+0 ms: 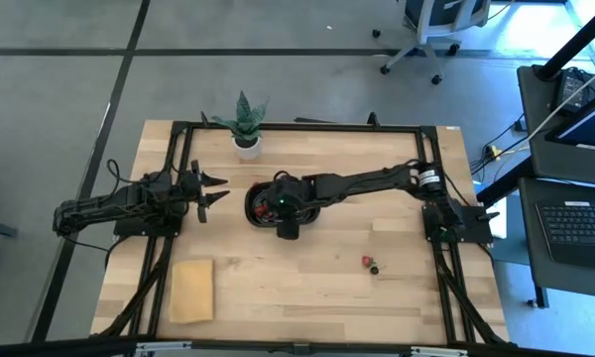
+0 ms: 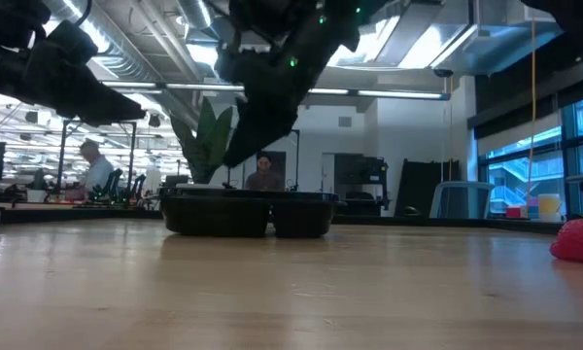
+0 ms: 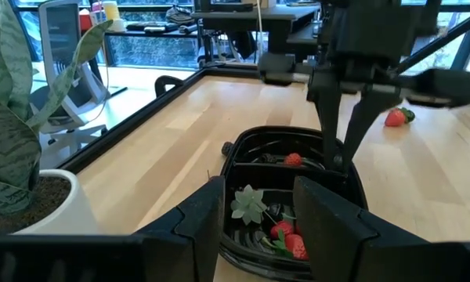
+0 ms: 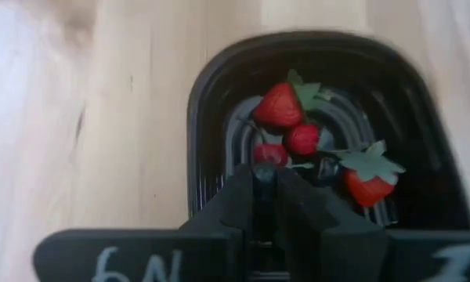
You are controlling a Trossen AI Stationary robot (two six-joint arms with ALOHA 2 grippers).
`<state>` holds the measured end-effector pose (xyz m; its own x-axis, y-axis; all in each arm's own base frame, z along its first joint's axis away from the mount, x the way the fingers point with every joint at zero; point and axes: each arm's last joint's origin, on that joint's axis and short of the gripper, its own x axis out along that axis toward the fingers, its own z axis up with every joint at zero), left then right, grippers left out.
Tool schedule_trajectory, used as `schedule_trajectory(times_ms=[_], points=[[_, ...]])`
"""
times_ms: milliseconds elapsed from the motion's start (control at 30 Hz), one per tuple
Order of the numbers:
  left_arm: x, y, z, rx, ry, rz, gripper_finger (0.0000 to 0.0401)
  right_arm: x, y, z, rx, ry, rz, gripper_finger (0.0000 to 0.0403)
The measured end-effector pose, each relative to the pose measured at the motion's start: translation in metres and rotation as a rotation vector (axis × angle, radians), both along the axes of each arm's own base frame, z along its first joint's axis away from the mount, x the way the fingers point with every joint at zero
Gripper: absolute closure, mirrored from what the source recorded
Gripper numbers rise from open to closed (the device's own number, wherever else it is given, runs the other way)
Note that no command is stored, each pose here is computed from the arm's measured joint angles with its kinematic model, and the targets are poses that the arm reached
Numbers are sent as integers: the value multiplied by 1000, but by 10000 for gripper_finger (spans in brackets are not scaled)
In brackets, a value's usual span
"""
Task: Pick and placing Produce into tupperware
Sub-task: Put the blueberry into the black bin, then put the red strawberry into the black bin
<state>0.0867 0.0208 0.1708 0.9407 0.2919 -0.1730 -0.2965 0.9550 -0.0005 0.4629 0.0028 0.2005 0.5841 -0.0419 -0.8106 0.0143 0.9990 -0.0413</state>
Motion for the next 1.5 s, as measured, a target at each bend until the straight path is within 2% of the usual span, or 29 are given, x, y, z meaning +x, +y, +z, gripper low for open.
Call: schedule_trajectory(times_ms=[200, 367, 1300, 1400, 1500], points=[[0, 0, -2, -7, 15, 1, 254, 3, -1, -17, 0, 43, -3, 356], [0, 0, -2, -8, 16, 1, 254, 3, -4, -19, -2, 43, -7, 354], [0, 0, -2, -11, 21, 1, 254, 4, -10, -18, -2, 29, -22, 240], [0, 0, -2, -13, 21, 2, 254, -2, -9, -13, -2, 69, -22, 236], [0, 0, -2, -12, 21, 2, 254, -12, -9, 4, -2, 89, -21, 235]])
